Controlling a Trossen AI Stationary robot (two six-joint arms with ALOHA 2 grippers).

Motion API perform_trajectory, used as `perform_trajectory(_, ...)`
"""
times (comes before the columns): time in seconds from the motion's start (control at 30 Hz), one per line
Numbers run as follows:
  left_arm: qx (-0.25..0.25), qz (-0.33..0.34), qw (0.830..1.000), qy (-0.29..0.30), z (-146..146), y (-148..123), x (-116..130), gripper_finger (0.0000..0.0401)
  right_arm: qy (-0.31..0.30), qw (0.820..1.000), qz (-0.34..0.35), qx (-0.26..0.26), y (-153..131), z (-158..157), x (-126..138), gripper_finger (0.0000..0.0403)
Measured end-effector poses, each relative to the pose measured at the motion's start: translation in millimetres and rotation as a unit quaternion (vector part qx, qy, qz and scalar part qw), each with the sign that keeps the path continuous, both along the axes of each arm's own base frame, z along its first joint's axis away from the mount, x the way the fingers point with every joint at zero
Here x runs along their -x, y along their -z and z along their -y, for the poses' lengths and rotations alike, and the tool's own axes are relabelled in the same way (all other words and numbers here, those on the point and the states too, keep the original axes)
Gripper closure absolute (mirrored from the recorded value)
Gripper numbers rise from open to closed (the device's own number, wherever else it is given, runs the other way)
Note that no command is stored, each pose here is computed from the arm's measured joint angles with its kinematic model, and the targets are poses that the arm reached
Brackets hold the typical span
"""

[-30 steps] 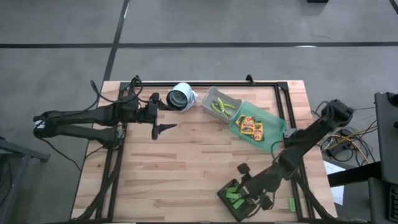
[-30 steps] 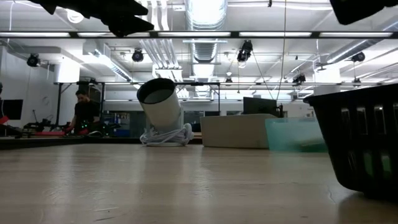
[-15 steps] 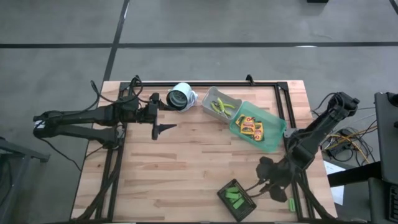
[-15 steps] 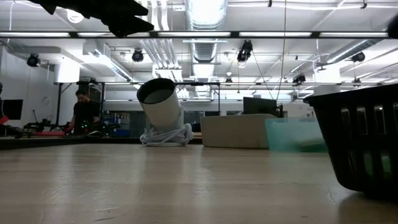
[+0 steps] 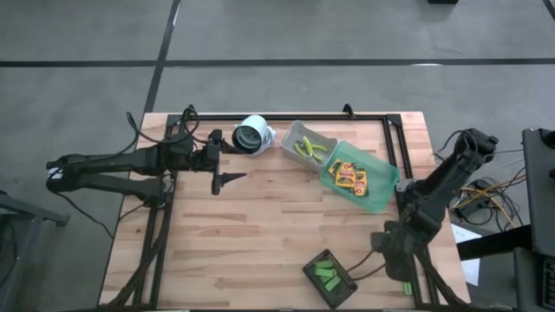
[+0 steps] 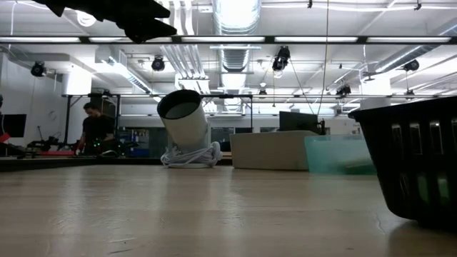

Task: Pick & Place School Supplies
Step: Put the green eraser into the black bin

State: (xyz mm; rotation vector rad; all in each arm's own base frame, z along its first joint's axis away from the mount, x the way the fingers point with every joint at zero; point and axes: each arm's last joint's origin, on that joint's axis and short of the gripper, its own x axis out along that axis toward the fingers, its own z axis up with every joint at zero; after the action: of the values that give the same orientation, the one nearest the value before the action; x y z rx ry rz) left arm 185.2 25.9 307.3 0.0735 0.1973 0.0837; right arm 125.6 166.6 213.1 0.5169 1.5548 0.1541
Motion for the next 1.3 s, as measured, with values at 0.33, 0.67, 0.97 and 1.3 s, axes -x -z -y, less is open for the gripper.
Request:
perform_trajectory(0.33,0.000,0.000,1.000,0.000,0.0,0.0,0.0,0.0073,-0.031,0.992,-0.123,-0.012,16.3,-24.6,19.7,0.0294)
perform_trajectory(0.67,0.000,-0.001,1.000,0.000,0.0,0.2,0.0,0.0073,-0.047,0.979,-0.200,0.011,47.7,-45.5,21.2,0.0288)
perform_trajectory(0.97,0.000,-0.002,1.000,0.000,0.0,0.4,0.1,0.0073,-0.064,0.972,-0.223,-0.026,67.2,-63.6,13.9,0.0304)
perform_trajectory(1.3,0.001,-0.003,1.000,0.000,0.0,0.6,0.1,0.0073,-0.065,0.972,-0.223,-0.023,68.5,-64.5,13.4,0.0308)
